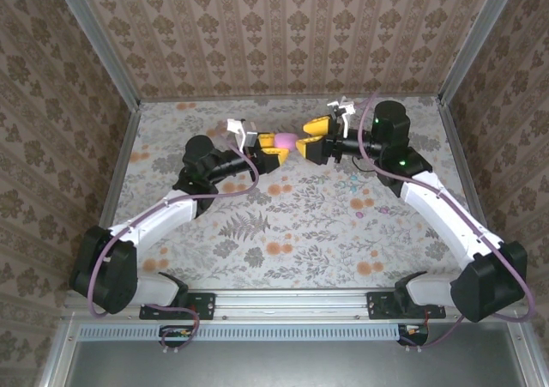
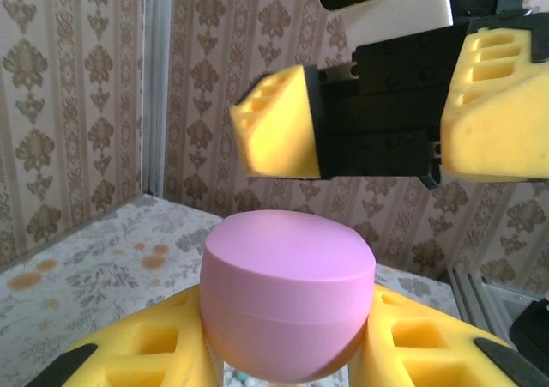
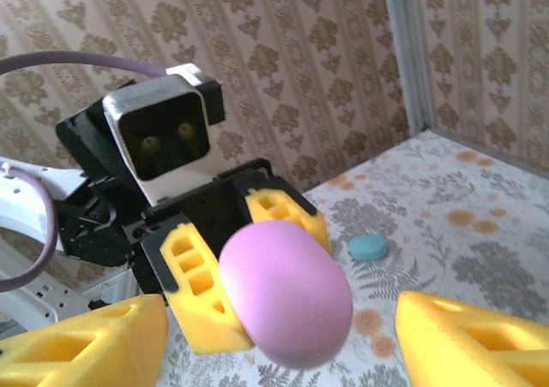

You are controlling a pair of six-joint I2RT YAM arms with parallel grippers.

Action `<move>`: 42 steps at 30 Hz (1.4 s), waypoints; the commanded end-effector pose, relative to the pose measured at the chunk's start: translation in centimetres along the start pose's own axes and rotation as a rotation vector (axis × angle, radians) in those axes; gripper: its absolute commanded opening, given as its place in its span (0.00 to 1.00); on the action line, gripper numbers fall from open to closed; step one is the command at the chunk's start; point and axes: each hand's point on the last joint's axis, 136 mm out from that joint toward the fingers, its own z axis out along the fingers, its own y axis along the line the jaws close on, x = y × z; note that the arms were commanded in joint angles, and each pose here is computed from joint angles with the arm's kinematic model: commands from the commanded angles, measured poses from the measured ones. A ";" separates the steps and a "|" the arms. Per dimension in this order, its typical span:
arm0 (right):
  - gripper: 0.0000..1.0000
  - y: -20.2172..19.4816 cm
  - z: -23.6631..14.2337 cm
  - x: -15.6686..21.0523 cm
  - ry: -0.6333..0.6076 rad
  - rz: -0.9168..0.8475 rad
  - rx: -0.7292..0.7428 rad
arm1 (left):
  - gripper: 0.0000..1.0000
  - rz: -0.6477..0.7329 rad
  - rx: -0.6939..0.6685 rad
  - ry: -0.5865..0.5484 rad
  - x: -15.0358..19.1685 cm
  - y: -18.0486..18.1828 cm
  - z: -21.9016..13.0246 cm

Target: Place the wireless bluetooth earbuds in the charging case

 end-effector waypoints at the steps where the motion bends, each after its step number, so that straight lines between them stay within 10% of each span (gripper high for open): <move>1: 0.70 -0.7 -0.7 1.3 0.063 0.119 0.095 | 0.33 0.022 0.001 -0.113 -2.1 -0.2 0.1; 42: 0.65 -3.3 1.9 -1.5 0.063 0.258 0.119 | 0.31 0.035 0.145 -0.123 -3.1 -1.6 1.6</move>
